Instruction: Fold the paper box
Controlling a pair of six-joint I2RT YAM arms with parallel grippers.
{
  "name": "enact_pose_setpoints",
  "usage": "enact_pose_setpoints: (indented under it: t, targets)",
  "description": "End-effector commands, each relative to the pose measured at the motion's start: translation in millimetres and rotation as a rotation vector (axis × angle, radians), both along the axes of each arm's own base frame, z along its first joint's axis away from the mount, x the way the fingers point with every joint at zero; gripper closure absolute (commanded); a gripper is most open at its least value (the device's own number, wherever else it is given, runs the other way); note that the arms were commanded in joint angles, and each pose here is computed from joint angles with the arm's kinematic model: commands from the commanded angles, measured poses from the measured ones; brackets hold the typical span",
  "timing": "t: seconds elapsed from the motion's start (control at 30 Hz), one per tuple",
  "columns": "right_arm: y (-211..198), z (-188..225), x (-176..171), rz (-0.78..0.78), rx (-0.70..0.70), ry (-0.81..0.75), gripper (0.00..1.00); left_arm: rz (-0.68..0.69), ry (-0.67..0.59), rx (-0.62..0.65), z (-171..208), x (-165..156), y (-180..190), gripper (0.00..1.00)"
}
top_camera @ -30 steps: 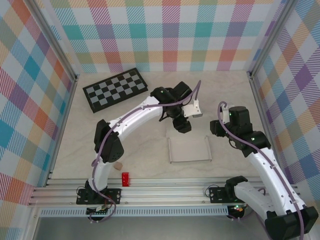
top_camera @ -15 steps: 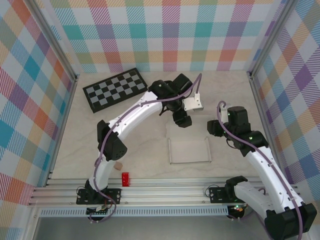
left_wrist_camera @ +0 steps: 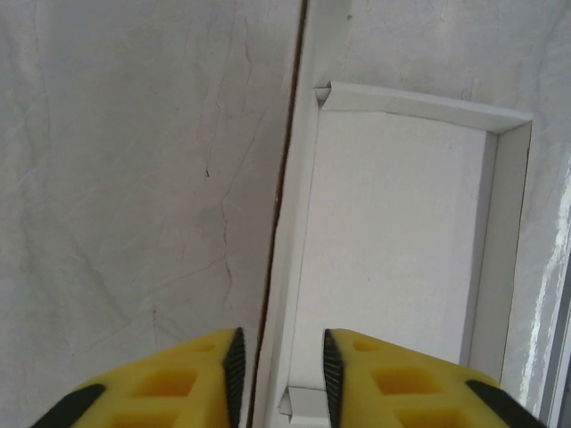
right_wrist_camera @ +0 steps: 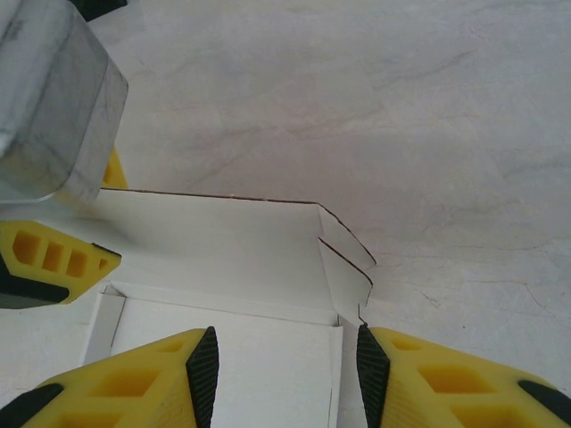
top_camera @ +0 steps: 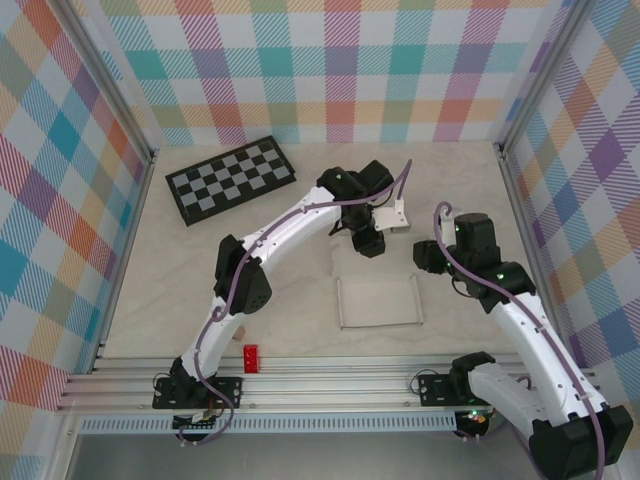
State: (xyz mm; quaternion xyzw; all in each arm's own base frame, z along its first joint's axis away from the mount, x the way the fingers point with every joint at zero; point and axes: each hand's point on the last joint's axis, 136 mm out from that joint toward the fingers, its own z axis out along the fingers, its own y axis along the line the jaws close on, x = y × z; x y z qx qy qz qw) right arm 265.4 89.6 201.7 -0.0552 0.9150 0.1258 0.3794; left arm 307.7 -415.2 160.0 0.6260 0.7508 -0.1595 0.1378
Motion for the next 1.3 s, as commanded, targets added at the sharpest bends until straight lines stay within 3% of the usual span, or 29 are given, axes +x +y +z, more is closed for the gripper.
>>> enact_pose_setpoints:
  t: [0.0,0.2,0.47,0.73,1.0,1.27]
  targets:
    - [3.7,-1.8,3.1,0.002,0.032,0.005,0.53,-0.047,-0.006,-0.018,22.7,-14.9,4.7,0.77]
    - [6.6,0.3,6.1,0.004,0.055,-0.001,0.53,-0.062,-0.029,-0.003,31.4,-19.4,15.2,1.00]
    - [19.9,-20.8,13.6,0.058,0.132,-0.030,0.53,-0.006,-0.144,0.070,38.9,-8.8,38.3,1.00]
    - [44.8,-35.0,24.8,0.264,0.153,-0.298,0.63,-0.032,-0.118,0.123,31.0,-21.9,61.1,1.00]
    - [74.3,-41.6,27.3,0.457,0.200,-0.289,0.66,-0.017,-0.094,0.104,33.8,-26.8,85.2,1.00]
    - [88.0,-41.2,29.1,0.535,0.235,-0.259,0.69,0.006,-0.110,0.066,37.2,-27.4,86.4,1.00]
